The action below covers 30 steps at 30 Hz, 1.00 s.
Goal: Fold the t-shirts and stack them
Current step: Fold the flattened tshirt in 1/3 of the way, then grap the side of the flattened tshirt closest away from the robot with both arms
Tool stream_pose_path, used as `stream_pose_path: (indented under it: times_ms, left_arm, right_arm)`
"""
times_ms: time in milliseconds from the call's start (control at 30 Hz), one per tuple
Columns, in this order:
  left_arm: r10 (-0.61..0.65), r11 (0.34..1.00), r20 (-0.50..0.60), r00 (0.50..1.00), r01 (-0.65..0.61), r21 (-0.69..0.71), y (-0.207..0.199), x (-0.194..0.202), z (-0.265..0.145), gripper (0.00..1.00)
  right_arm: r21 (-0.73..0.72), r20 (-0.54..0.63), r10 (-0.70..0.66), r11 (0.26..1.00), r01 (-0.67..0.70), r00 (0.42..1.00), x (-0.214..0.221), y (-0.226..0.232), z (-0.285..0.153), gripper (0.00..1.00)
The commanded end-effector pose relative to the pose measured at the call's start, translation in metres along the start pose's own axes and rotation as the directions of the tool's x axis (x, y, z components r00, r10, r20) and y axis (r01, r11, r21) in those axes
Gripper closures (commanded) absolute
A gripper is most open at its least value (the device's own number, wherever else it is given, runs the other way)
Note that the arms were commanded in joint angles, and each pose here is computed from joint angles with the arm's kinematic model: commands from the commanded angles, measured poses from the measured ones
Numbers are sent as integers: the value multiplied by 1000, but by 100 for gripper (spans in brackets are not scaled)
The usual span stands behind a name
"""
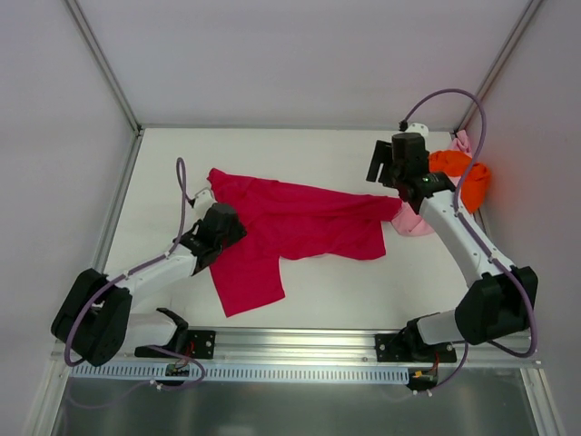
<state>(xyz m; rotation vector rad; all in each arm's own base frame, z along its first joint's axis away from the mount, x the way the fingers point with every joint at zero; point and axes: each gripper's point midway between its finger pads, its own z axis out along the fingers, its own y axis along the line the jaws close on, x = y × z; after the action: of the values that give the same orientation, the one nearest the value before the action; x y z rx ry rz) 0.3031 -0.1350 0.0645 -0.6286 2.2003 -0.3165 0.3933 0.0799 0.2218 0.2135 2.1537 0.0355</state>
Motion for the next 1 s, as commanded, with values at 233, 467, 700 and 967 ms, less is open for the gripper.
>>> stream_pose_path:
  times_ms: [233,467,700,967]
  left_arm:
    - [-12,999,12,1000,13,-36,2,24,-40,58]
    - [-18,999,40,999,19,-31,24,48,-54,58]
    - [11,994,46,999,-6,-112,45,61,-51,58]
    - [8,983,65,998,4,-183,67,62,-60,59]
  right_arm:
    - [-10,-172,-42,999,41,984,64,24,1,21]
    - [34,-140,7,999,-2,990,132,6,-28,24]
    - [252,-84,5,968,16,996,134,-39,-48,25]
    - [380,-99,56,925,-14,993,150,-65,-58,22]
